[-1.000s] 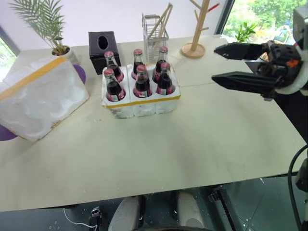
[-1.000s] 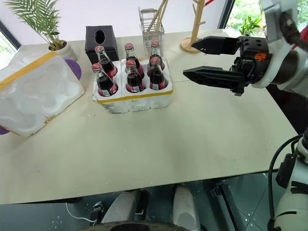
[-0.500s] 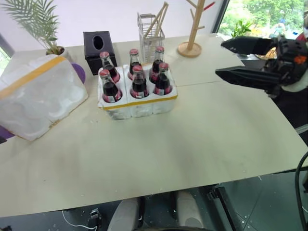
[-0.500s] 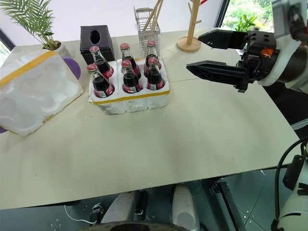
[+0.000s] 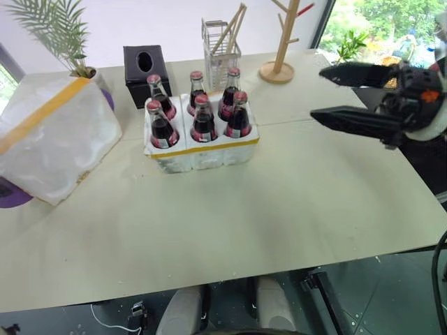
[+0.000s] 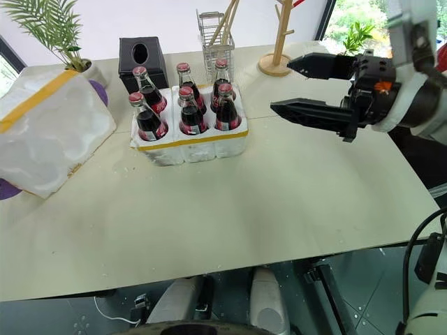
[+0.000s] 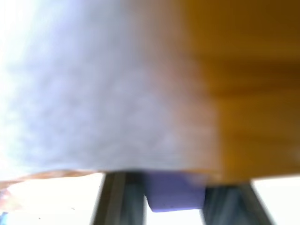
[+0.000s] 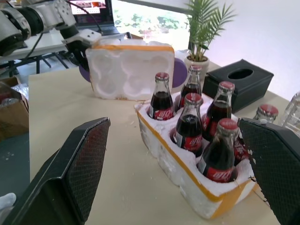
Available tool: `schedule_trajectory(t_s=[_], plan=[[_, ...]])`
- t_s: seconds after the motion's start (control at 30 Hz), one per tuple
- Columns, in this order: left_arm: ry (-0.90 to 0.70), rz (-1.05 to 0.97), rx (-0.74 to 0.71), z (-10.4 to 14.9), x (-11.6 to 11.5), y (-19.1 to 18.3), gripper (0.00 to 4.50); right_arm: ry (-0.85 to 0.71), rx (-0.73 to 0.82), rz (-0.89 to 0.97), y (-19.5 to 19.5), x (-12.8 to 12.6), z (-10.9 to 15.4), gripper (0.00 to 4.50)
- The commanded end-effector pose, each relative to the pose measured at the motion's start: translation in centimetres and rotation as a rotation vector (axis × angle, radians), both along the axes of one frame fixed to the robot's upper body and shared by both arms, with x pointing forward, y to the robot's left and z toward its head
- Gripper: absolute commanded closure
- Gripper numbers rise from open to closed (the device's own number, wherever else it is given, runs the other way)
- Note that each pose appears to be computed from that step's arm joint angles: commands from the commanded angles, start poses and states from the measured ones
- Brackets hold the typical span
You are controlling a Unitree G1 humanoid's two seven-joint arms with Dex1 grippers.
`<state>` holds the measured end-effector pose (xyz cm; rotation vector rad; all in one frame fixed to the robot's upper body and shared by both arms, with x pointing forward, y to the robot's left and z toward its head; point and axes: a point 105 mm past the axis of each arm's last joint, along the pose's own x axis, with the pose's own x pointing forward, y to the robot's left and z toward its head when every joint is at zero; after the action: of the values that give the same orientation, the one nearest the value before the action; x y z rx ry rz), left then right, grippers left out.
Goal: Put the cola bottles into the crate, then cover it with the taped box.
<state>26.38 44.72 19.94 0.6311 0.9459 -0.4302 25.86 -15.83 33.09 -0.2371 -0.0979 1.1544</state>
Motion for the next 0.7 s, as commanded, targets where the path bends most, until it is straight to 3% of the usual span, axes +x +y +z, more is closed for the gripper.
schedule_trajectory(t_s=[0.03,0.2,0.37,0.53,0.7], plan=[[-0.053,0.003,-0.036,0.8,0.0,-0.1,4.24,-0.065,-0.037,-0.018,-0.2,-0.5,0.6,0.00],[-0.263,-0.063,-0.091,3.0,2.2,-1.5,4.24,-0.019,-0.042,-0.079,-1.3,0.2,-0.3,0.00],[-0.504,-0.148,0.015,5.4,4.8,-2.7,4.24,-0.031,-0.058,-0.125,-2.2,0.5,-1.1,0.00],[-0.960,-0.286,0.312,11.9,8.7,-7.2,4.24,-0.011,-0.042,-0.137,-2.4,0.5,-1.8,0.00],[-1.218,-0.388,0.455,14.8,9.8,-13.1,4.24,0.006,-0.030,-0.167,-2.8,1.0,-2.3,0.00]])
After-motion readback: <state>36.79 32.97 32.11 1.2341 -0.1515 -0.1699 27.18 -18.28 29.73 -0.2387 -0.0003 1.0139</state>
